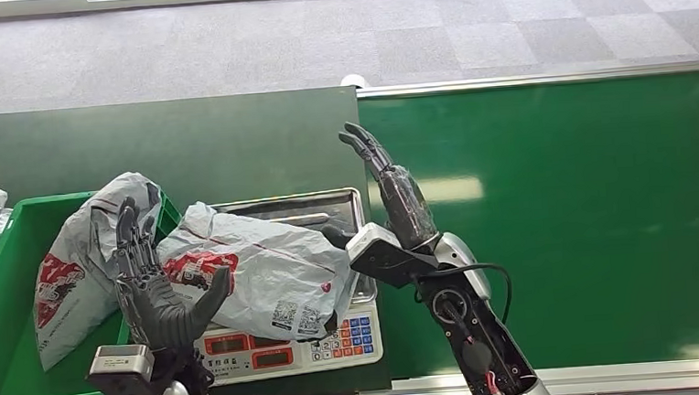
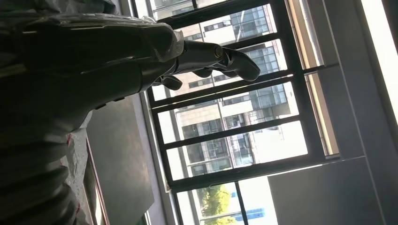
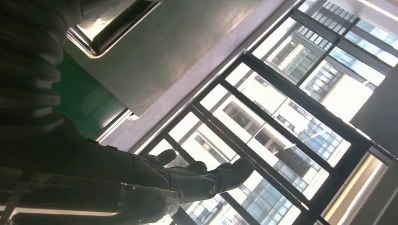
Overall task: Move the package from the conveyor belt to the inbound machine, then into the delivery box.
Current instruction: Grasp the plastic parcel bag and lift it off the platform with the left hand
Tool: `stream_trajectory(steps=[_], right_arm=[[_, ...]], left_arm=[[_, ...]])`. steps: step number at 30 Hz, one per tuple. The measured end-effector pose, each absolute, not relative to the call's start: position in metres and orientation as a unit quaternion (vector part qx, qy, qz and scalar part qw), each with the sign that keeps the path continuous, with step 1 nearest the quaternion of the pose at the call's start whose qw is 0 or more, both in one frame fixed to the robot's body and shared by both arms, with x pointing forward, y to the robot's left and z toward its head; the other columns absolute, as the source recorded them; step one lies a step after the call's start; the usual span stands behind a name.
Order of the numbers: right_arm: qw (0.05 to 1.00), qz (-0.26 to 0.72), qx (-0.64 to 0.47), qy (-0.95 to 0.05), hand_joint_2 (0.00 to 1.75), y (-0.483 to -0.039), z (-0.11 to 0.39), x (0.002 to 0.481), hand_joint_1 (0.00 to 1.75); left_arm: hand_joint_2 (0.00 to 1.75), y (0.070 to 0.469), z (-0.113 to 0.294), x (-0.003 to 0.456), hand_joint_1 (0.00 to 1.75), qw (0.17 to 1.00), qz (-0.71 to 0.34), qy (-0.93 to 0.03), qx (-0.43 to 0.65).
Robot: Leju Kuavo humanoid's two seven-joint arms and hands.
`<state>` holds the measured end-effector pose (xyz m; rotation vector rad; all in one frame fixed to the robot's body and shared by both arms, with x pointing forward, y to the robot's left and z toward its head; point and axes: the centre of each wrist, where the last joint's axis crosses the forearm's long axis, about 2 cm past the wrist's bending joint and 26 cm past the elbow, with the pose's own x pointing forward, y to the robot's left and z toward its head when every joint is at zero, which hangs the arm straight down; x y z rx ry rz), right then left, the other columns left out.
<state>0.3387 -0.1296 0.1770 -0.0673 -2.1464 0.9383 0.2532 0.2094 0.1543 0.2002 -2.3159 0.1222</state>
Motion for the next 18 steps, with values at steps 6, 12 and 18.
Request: stream_trajectory(steps=[6,12,18], right_arm=[[0.375,0.266,-0.011,-0.888,1.75,-0.15,0.189,0.327,0.0],[0.348,0.143,-0.022,-0.926,1.75,-0.178,0.199,0.314,0.0],[0.313,0.046,-0.05,-0.947,1.75,-0.201,0.21,0.291,0.0]], left_arm=[[1.75,0.21,0.151,0.249,0.0,0.401,0.051,-0.911,0.083],[1.75,0.211,0.149,0.243,0.0,0.405,0.045,-0.909,0.091],[1.75,0.209,0.149,0.243,0.0,0.417,-0.019,-0.897,0.149]])
